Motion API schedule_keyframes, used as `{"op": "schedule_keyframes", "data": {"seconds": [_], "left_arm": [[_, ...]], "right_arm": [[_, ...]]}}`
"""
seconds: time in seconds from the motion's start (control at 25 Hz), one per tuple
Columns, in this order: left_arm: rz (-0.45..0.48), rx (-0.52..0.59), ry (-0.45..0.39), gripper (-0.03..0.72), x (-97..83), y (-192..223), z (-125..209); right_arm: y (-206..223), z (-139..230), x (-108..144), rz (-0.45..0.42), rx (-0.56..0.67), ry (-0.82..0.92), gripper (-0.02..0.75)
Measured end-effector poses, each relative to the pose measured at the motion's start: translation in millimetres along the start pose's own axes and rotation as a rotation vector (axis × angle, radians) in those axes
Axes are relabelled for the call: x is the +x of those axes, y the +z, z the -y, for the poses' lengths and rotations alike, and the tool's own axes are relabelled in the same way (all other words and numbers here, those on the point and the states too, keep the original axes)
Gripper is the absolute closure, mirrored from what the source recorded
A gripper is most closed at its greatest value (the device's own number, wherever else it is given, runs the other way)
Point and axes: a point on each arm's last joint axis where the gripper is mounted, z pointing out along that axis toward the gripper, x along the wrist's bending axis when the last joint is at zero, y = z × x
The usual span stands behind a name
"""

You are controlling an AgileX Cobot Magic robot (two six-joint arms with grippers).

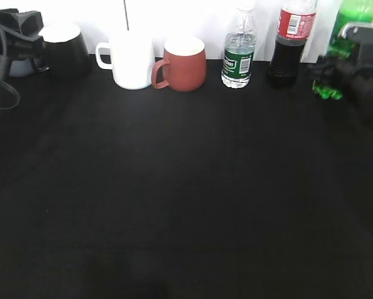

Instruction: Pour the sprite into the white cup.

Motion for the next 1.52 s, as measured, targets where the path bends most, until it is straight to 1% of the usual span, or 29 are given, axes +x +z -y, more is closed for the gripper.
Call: {"op": "schedule_keyframes", "data": {"seconds": [0.2,0.24,0.32,0.36,0.4,0.56,0.64,0.72,0.84,0.88,0.92,0.96,1.0,1.08,1.12,1.16,1.2,1.24,1.28,1.32,1.36,1.44,1.48,1.52], "left_arm": [[0.001,-0.007,0.002,0.393,-0.1,-2,-3],[0.001,-0.007,0.002,0.393,-0.1,-2,-3],[0.002,-0.007,0.002,0.393,-0.2,-2,-3],[0.002,-0.007,0.002,0.393,-0.2,-2,-3],[0.002,-0.006,0.002,0.393,-0.2,-2,-3],[0.002,0.005,0.003,0.393,-0.2,-2,-2],[0.002,0.028,-0.003,0.393,-0.2,-2,0],[0.002,0.038,-0.003,0.393,-0.2,-2,1],[0.002,0.067,-0.003,0.389,-0.2,-2,4],[0.002,0.109,-0.003,0.374,-0.2,-5,5],[0.002,0.189,-0.003,0.339,-0.3,-8,6],[0.001,0.278,-0.007,0.298,-0.5,-11,1],[0.002,0.372,-0.008,0.269,-0.9,-14,-7],[0.004,0.619,-0.004,0.251,-1.4,-26,-14],[0.004,0.772,-0.004,0.242,-1.6,-34,-12],[0.004,0.889,-0.004,0.226,-1.7,-44,-10],[0.007,0.969,-0.011,0.207,-2.1,-57,-11],[0.014,0.968,-0.027,0.197,-3.4,-71,-21],[0.024,0.932,-0.044,0.193,-4.8,-88,-35],[0.032,0.862,-0.051,0.193,-5.5,-109,-52],[0.034,0.8,-0.044,0.193,-5.3,-131,-65],[0.029,0.637,-0.022,0.192,-3.5,-186,-87],[0.027,0.584,-0.015,0.191,-2.7,-208,-85],[0.023,0.555,-0.01,0.19,-1.9,-227,-76]], "right_arm": [[17,9,1,-0.022,-0.091,-0.009,0.362],[17,9,1,-0.023,-0.096,-0.011,0.345],[18,9,2,-0.024,-0.097,-0.023,0.241],[18,9,2,-0.024,-0.098,-0.029,0.208],[17,8,3,-0.034,-0.105,-0.04,0.194],[0,11,6,-0.06,-0.106,-0.061,0.183],[-11,19,3,-0.055,-0.094,-0.064,0.182],[-23,23,1,-0.051,-0.075,-0.066,0.162],[-50,18,-1,-0.05,-0.057,-0.069,0.149],[-62,8,-1,-0.05,-0.046,-0.068,0.149],[-72,-2,-1,-0.051,0.038,-0.066,0.149],[-83,-19,0,-0.056,0.135,-0.062,0.149],[-96,-35,1,-0.061,0.253,-0.06,0.149],[-133,-63,3,-0.075,0.52,-0.056,0.149],[-153,-73,3,-0.081,0.628,-0.064,0.149],[-173,-85,2,-0.086,0.686,-0.066,0.149],[-193,-98,2,-0.092,0.721,-0.071,0.149],[-216,-113,1,-0.1,0.722,-0.073,0.149],[-239,-128,0,-0.108,0.693,-0.075,0.149],[-263,-144,-1,-0.115,0.64,-0.075,0.149],[-291,-159,-4,-0.118,0.561,-0.088,0.149],[-343,-174,-12,-0.099,0.466,-0.134,0.149],[-363,-173,-15,-0.095,0.448,-0.138,0.149],[-385,-167,-18,-0.094,0.431,-0.139,0.149]]}}
